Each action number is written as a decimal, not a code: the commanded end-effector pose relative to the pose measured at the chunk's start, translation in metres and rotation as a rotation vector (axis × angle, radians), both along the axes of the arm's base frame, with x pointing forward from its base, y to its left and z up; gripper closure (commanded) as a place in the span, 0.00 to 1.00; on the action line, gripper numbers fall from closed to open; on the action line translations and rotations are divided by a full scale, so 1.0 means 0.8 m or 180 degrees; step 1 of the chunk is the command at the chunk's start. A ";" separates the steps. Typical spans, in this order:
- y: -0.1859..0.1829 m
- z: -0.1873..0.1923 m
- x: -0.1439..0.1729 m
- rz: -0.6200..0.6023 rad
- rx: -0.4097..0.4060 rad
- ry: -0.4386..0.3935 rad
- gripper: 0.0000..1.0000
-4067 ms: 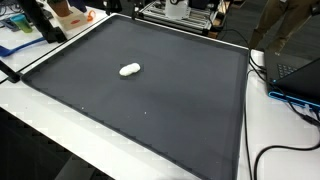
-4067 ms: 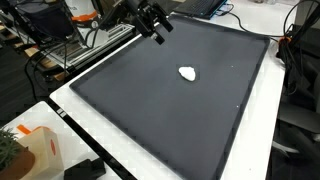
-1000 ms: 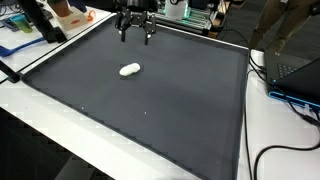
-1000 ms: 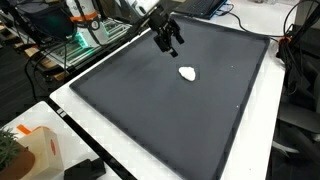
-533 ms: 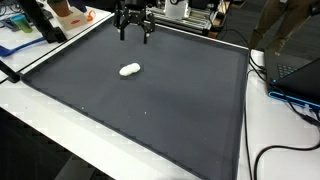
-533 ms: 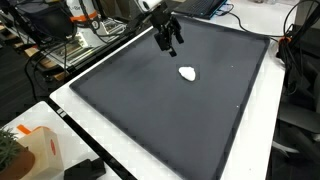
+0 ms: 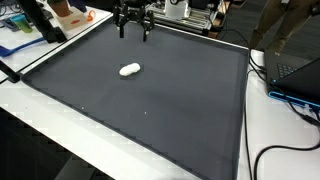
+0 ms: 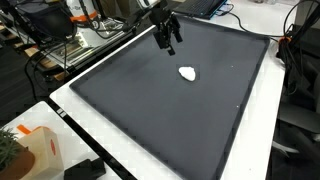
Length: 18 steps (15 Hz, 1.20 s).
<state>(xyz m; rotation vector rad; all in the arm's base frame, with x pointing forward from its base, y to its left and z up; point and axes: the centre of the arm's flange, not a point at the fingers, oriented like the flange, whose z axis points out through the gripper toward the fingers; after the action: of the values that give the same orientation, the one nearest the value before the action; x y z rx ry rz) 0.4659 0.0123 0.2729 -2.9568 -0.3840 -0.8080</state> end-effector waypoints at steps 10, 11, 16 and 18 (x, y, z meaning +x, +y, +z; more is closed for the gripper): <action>0.034 0.030 0.076 -0.0030 -0.0151 0.0356 0.00; 0.035 0.033 0.084 -0.0103 -0.0169 0.0376 0.00; 0.053 0.045 0.110 -0.0359 -0.0236 0.0545 0.00; 0.060 0.048 0.122 -0.0447 -0.0292 0.0615 0.00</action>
<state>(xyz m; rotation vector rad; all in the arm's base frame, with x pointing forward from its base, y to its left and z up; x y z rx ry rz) 0.5137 0.0413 0.3372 -3.1166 -0.2688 -0.5931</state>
